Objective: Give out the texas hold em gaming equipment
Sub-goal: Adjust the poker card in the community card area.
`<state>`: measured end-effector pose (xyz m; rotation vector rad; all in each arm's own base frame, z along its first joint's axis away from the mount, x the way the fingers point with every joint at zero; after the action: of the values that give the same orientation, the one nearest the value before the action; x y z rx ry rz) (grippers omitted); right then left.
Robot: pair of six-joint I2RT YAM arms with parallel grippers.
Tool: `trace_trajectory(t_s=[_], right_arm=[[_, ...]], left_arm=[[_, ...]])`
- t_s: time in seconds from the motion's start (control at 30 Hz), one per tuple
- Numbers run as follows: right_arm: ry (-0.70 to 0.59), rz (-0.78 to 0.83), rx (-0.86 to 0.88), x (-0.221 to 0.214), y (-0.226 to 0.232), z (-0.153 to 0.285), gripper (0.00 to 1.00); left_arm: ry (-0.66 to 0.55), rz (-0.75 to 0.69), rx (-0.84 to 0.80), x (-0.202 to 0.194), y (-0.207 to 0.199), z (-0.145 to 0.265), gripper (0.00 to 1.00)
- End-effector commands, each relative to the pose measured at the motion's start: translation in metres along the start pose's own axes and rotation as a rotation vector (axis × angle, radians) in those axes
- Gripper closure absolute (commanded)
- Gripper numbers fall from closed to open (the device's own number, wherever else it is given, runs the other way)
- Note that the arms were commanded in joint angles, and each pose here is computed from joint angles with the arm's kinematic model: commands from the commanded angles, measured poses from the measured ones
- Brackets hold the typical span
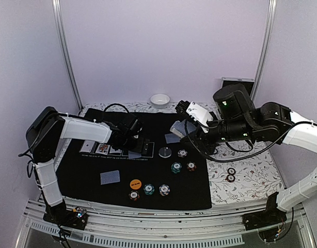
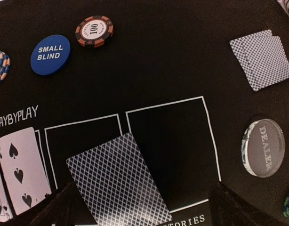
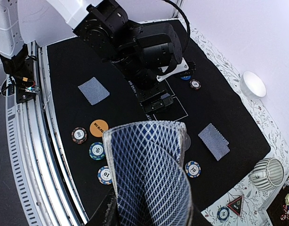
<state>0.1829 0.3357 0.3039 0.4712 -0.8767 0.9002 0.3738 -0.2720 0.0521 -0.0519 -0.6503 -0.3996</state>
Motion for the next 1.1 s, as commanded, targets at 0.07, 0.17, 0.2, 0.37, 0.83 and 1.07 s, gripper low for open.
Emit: trace_trajectory(t_s=[0.07,0.17,0.2,0.37,0.83,1.07], right_arm=[[-0.036,-0.01,-0.009,0.008,-0.001,0.008,0.96],[-0.041,-0.013,-0.009,0.009,-0.001,0.011,0.96],[-0.04,-0.014,-0.009,0.009,-0.001,0.011,0.96],[-0.04,-0.016,-0.01,0.008,-0.002,0.011,0.96],[-0.039,-0.01,-0.014,0.009,-0.002,0.011,0.96],[-0.038,-0.011,-0.014,0.01,-0.002,0.011,0.96]], left_arm=[[0.051,-0.008,0.017,-0.019,0.011,-0.011,0.06],[0.078,-0.007,0.02,-0.028,0.015,-0.018,0.08],[0.085,-0.004,0.023,-0.03,0.017,-0.019,0.08],[0.089,-0.01,0.04,-0.031,0.023,-0.021,0.11],[0.1,-0.053,0.026,-0.036,0.033,-0.037,0.23],[0.094,-0.085,0.046,-0.031,0.038,-0.035,0.23]])
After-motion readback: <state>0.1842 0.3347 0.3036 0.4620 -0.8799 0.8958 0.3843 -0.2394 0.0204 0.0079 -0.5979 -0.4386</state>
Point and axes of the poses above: each gripper's point midway between its finger pads, its own z axis back along the fingers, its own y axis along the line the jaws close on, x = y × z, the point moved 1 cm from there along z, back along the fingers, and after that the axes turned 11 degrees about -z, right-handed, at the moved point
